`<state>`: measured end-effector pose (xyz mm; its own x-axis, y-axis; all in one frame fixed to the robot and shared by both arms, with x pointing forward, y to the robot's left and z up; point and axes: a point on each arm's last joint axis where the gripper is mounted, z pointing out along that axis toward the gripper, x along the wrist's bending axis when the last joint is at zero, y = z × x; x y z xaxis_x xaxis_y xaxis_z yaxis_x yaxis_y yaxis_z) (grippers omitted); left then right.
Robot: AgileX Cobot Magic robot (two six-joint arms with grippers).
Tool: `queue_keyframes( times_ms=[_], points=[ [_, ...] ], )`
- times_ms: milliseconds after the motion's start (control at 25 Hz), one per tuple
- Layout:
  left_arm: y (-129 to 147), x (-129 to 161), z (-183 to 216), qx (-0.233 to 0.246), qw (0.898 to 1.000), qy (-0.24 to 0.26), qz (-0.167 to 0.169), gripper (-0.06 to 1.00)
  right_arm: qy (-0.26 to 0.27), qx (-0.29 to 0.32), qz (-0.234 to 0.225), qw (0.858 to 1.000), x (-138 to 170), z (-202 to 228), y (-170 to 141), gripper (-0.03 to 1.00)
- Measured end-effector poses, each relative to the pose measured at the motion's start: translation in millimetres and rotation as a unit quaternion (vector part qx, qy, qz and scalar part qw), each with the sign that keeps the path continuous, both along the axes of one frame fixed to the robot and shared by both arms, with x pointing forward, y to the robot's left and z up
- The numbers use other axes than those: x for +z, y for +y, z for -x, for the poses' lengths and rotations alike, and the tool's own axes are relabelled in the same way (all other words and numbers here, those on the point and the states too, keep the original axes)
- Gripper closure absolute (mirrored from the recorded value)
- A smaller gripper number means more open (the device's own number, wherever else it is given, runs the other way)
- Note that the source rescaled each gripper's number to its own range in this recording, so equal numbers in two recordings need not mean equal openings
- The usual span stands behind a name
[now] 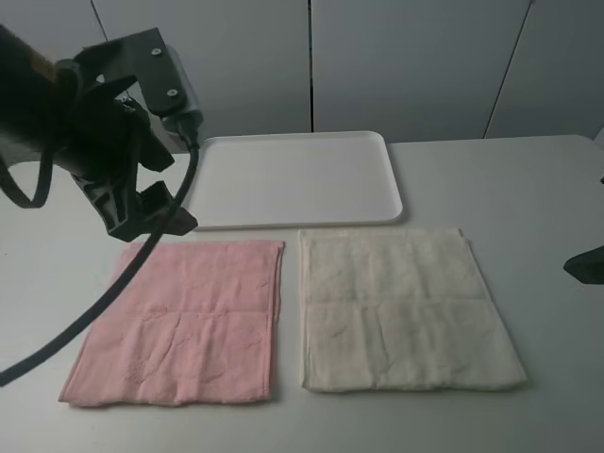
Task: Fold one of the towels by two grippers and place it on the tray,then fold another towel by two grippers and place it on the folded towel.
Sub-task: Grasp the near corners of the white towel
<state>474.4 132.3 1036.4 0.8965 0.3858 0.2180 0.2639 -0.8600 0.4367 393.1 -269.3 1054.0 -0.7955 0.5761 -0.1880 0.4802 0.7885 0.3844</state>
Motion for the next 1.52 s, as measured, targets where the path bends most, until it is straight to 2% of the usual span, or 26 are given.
queue_keyframes(
  times_ms=[120,280,520,880,960,1160,1520],
  points=[
    [-32.7,-25.2,2.3,-0.051,0.998,0.028,-0.03,-0.05,0.019,0.035,0.017,0.999,-8.4,-7.0,4.0,-0.03],
    [-74.1,-50.3,19.6,-0.122,0.989,0.047,-0.062,-0.05,0.047,0.055,0.028,0.997,-19.5,-15.9,8.3,-0.03],
    [-108.9,-86.6,45.7,-0.185,0.975,0.077,-0.098,-0.05,0.077,0.083,0.066,0.991,-40.5,-21.0,7.9,-0.03],
    [-129.7,-124.6,69.4,-0.229,0.958,0.103,-0.137,-0.05,0.07,0.089,0.071,0.991,-49.5,-24.0,8.4,-0.03],
    [-133.6,-129.9,73.0,-0.228,0.958,0.104,-0.14,-0.05,0.074,0.092,0.072,0.99,-55.8,-21.1,7.8,-0.03],
    [-135.3,-142.3,75.0,-0.229,0.954,0.095,-0.169,-0.05,0.089,0.112,0.08,0.987,-70.5,-12.4,6.2,-0.03],
    [-138.9,-142.2,72.2,-0.227,0.959,0.076,-0.154,-0.05,0.091,0.131,0.071,0.985,-85.3,-4.1,7.4,-0.03]
  ],
)
